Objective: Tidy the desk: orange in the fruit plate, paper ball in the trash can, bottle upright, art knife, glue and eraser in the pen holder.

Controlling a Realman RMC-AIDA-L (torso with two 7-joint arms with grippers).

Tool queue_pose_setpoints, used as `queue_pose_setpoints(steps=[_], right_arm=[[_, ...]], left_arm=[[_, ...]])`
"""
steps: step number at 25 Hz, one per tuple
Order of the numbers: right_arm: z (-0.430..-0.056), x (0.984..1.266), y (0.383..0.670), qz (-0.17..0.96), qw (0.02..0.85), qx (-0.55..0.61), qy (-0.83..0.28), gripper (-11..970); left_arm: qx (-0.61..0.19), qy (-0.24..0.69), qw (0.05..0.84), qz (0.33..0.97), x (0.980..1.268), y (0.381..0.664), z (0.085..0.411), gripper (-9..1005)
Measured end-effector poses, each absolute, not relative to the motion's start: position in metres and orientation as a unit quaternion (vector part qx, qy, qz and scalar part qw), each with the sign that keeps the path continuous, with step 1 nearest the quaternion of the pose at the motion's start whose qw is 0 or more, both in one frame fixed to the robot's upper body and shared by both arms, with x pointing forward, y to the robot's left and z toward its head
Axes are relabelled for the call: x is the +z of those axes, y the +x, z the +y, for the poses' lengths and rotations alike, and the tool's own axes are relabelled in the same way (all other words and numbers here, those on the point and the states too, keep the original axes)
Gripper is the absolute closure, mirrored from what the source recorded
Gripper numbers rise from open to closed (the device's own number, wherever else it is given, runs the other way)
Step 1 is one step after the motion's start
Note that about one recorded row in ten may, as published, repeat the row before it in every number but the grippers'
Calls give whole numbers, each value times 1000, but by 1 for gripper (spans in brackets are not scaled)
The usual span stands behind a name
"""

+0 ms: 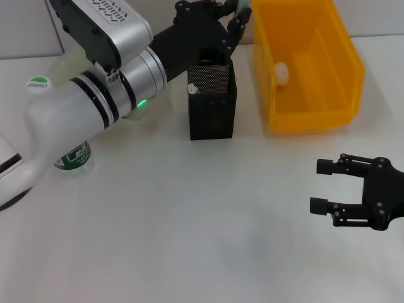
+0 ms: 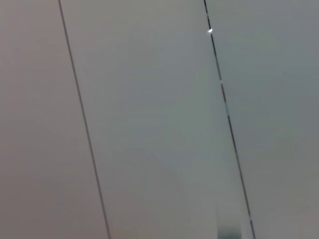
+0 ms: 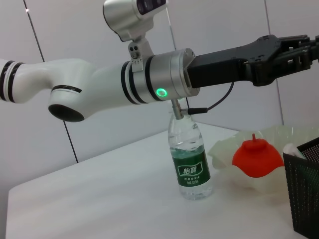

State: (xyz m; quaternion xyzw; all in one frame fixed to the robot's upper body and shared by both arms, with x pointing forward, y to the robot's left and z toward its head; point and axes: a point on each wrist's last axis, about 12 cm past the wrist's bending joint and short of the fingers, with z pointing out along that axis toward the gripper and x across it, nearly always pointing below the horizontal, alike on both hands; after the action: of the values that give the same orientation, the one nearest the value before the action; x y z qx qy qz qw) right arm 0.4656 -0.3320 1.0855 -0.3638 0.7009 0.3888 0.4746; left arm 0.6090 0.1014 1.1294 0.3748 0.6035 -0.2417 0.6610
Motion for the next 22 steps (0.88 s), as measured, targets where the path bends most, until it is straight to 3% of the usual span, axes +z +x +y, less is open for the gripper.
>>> queue_pose_setpoints(steps=[4,12,14,17,19,22], right_arm=[[-332,1086,466,701,474,390,-364,157],[-333,1086,465,701,475,389,-363,157],[-333,1087,465,700,478,389,-361,157],[-334,1088,465,699,479,389,-362,157],[-334,1088,465,699,479,389,-362,157],[-334,1088,466,699,480,388,-362,157]], left_arm=[[-241,352,662,616,1128,614,106,813],[-286,327,669,603,1140,604,107,576],[-345,356,664,559,1154,573,105,493],[-357,366,660,551,1157,566,106,370],[-411,426,613,523,1162,537,117,290],[-466,462,559,507,1162,525,144,196]])
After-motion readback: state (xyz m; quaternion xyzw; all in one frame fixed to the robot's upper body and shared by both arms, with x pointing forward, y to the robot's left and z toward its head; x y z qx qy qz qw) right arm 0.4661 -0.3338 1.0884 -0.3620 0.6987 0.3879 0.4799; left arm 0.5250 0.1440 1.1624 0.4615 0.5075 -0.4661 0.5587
